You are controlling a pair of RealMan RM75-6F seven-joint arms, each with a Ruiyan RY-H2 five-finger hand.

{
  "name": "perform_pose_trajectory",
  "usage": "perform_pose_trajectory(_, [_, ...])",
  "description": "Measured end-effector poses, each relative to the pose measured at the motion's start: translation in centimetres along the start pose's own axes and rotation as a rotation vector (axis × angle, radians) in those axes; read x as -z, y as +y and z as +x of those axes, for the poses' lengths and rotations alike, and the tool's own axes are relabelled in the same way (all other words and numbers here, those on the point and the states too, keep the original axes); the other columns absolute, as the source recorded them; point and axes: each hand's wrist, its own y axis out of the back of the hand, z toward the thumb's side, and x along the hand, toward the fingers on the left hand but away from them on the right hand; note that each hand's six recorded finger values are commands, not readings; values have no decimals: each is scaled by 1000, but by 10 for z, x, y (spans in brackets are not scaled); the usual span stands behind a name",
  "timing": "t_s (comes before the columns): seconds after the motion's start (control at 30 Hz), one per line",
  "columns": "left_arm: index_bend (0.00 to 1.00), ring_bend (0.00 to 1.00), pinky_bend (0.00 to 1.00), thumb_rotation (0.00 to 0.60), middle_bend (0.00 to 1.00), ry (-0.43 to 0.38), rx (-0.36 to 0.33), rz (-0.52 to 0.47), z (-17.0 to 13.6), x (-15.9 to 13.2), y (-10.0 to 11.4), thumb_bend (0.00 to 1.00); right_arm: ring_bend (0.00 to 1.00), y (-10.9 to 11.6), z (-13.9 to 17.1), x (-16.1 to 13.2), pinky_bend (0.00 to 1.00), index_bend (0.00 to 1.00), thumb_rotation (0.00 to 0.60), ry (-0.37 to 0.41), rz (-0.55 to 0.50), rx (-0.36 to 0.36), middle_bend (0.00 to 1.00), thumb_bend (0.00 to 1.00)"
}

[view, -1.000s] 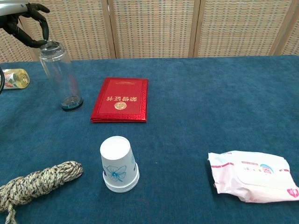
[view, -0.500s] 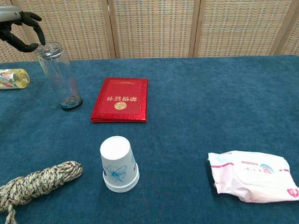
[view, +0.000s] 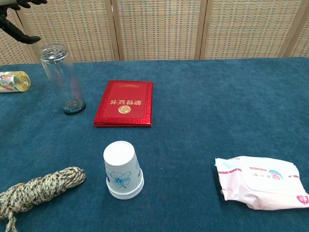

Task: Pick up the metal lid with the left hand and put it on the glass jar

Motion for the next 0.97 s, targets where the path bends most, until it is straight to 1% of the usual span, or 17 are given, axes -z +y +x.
perform_pose_trajectory(0.13, [0, 0, 0, 600, 0, -13, -35, -15, -8, -1, 10, 340, 0, 1, 0, 0, 0, 67, 600, 3, -1, 3, 0, 0])
perform_pose_trajectory(0.2, [0, 0, 0, 600, 0, -24, -54, -27, -18, -1, 15, 340, 0, 1, 0, 0, 0, 67, 600, 5, -1, 6, 0, 0])
perform_pose_trajectory(0.3, [0, 0, 0, 600, 0, -43, -80, -38, -37, 0, 22, 340, 0, 3, 0, -2, 0, 67, 600, 11, 0, 13, 0, 0])
perform_pose_trajectory(0.4, [0, 0, 0, 600, 0, -56, -96, -32, -63, 5, 22, 340, 0, 4, 1, -3, 0, 67, 600, 16, 3, 20, 0, 0])
perform_pose_trajectory(0.5, [0, 0, 0, 600, 0, -51, -89, -5, -98, 19, 12, 340, 0, 5, 2, -5, 0, 67, 600, 25, 3, 25, 0, 0])
perform_pose_trajectory(0.53, [0, 0, 0, 600, 0, -48, -85, 1, -104, 22, 9, 340, 0, 6, 2, -6, 0, 67, 600, 29, 2, 26, 0, 0])
perform_pose_trajectory(0.67, [0, 0, 0, 600, 0, -12, -42, 45, -147, 45, -10, 340, 0, 6, 4, -9, 0, 67, 600, 39, 6, 26, 0, 0])
perform_pose_trajectory(0.77, [0, 0, 0, 600, 0, 12, -24, 78, -171, 59, -22, 340, 0, 6, 4, -10, 0, 67, 600, 42, 11, 25, 0, 0])
perform_pose_trajectory(0.83, [0, 0, 0, 600, 0, 28, -23, 93, -184, 66, -27, 340, 0, 6, 5, -11, 0, 67, 600, 44, 13, 27, 0, 0])
perform_pose_trajectory(0.97, [0, 0, 0, 600, 0, 62, -44, 118, -208, 79, -34, 340, 0, 6, 5, -11, 0, 67, 600, 42, 15, 28, 0, 0])
